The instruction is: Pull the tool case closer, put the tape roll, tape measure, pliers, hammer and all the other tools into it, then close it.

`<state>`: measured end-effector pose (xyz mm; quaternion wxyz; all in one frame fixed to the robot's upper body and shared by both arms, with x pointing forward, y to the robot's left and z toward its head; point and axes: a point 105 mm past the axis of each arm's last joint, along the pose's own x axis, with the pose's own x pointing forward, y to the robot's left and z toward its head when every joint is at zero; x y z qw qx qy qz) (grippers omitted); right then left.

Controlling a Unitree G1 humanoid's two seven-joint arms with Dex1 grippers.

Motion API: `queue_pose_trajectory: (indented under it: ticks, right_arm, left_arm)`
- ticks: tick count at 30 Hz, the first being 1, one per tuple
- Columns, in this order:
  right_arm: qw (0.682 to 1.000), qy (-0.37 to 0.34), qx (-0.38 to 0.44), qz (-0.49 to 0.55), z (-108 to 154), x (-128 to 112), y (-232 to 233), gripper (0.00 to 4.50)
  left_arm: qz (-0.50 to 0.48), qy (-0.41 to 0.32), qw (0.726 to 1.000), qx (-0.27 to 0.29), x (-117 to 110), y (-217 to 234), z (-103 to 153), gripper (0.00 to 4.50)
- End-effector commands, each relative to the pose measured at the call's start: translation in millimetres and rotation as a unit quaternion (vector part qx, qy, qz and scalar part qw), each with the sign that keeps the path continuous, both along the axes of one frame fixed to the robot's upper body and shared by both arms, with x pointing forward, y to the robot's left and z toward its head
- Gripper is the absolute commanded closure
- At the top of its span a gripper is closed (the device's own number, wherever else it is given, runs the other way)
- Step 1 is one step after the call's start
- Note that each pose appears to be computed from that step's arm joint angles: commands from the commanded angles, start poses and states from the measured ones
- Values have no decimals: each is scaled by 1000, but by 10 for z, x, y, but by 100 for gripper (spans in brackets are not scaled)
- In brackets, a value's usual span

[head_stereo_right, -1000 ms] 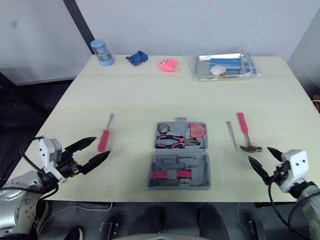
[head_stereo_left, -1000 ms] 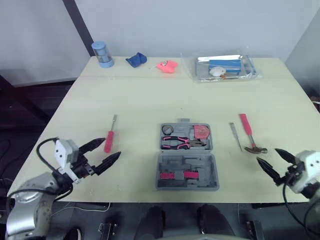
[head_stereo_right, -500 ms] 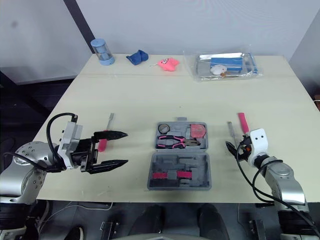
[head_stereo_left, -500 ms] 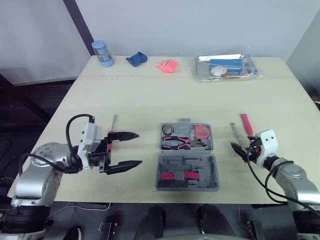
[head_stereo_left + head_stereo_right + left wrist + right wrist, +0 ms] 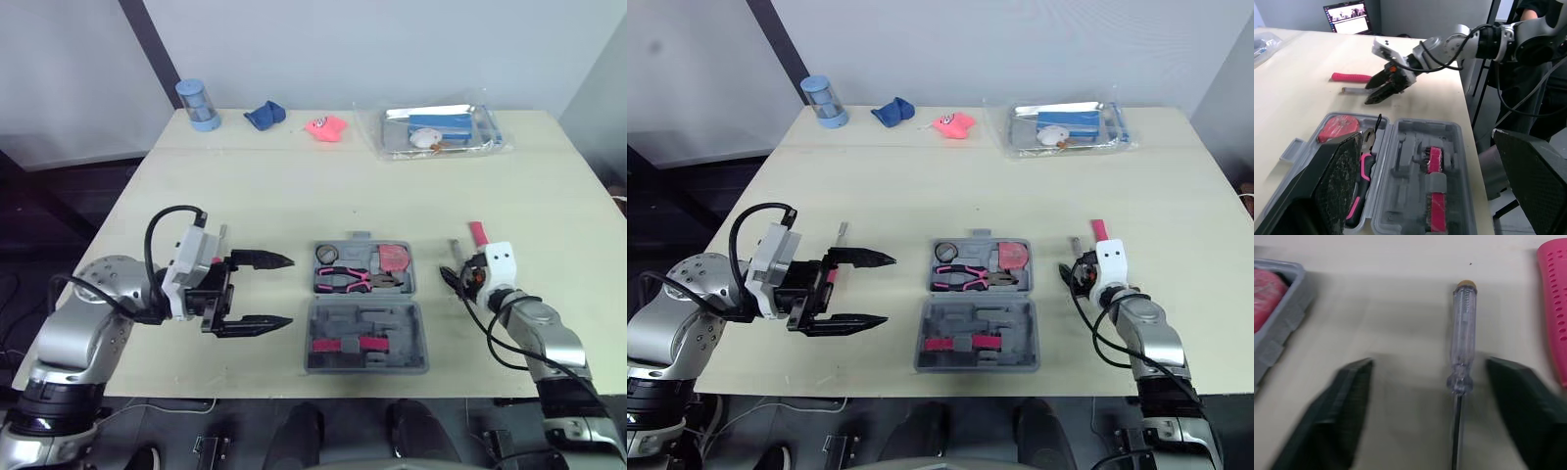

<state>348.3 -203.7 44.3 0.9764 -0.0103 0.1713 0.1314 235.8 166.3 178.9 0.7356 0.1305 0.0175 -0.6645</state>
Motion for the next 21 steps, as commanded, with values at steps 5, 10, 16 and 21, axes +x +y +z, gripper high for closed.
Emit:
queue_pose_trajectory:
  ticks: [5,10,16,21]
  right_arm:
    - [1000,-12,-11,-13,66,14,-36,433]
    - [1000,-19,-18,-11,121,8,-36,443]
    - [998,-34,-42,37,295,-61,-33,443]
    - [989,-16,-78,122,382,-241,29,443]
  left_arm:
    - [0,-18,1000,1,-20,4,92,0]
    - [0,-17,1000,0,-19,6,98,0]
    - [1,-16,1000,2,-24,46,93,0]
    - [1,-17,1000,5,-29,72,88,0]
